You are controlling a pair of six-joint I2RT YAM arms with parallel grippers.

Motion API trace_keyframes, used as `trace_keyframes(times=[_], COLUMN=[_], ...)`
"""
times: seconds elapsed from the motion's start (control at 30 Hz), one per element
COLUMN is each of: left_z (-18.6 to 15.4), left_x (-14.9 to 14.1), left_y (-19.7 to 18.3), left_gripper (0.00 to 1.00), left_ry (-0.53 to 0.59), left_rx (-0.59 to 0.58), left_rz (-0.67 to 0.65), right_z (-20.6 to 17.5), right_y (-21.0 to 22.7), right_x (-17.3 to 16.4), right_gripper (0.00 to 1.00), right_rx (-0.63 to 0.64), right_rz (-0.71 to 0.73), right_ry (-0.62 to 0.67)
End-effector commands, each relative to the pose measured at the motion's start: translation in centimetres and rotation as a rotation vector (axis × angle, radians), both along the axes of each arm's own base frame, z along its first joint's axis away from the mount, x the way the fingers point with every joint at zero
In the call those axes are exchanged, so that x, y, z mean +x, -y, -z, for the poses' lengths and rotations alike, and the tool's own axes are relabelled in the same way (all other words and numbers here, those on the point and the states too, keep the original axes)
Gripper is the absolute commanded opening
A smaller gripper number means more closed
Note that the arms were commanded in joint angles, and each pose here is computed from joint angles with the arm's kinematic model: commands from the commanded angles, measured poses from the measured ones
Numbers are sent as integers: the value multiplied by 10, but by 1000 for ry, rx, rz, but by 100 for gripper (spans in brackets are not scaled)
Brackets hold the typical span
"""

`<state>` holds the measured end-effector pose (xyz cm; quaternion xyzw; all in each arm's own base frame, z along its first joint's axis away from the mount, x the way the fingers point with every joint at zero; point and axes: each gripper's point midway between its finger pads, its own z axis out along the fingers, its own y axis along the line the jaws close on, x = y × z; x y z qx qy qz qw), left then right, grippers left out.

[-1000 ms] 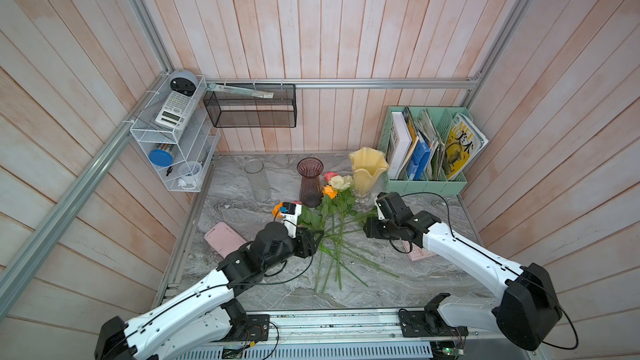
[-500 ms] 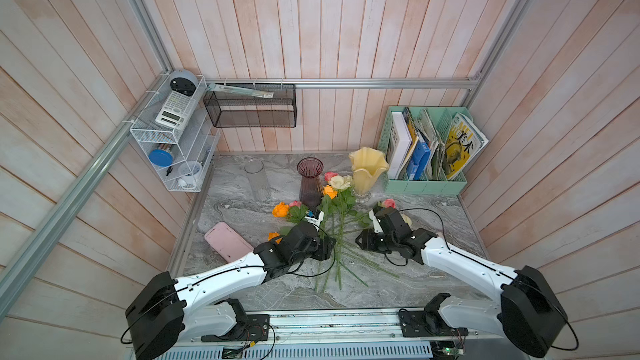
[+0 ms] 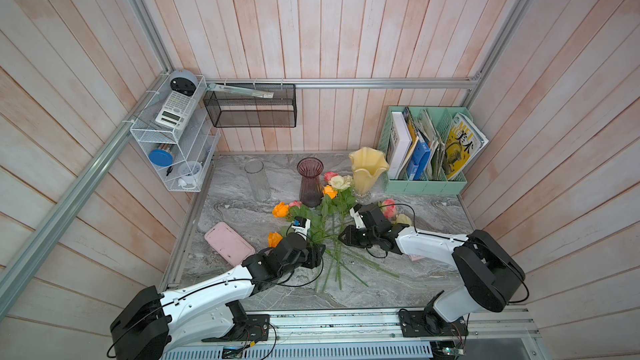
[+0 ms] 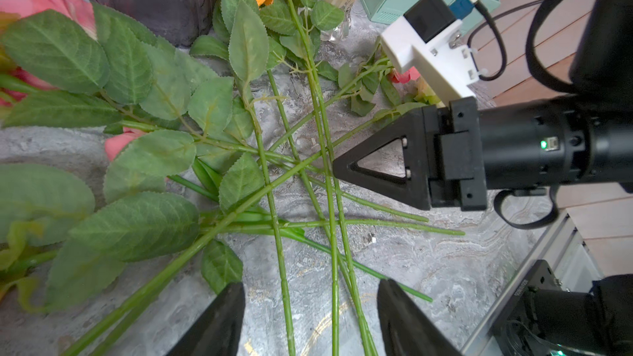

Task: Arrange the flowers in different vases according to their colors
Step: Pick up the flower at the center of the board.

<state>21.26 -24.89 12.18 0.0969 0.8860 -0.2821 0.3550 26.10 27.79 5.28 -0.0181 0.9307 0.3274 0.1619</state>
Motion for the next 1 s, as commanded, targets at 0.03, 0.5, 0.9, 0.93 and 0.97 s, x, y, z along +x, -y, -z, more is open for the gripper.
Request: trace_keyframes(times=[0.03,0.5,0.9,0.93,0.97], left_z=[-2,2,1,2,2], left_x=[2,2,2,2,2], left_y=[-5,-10,-14,-15,-15], left_gripper=[67,67,67,67,67], left_ry=[16,18,24,22,23], left_rx=[-10,3,16,20,20], left_rz=[-33,-48,-58,-59,-59], right_z=[-5,6,16,15,13], right_y=[-12,-9,-10,-9,-9], right_x=[7,6,11,10,9], right_gripper=[30,18,6,3,2], right_rx=[29,4,-2,-1,0], right_rz=[-22,-30,-44,-45,-48], right_ry=[29,26,12,11,13])
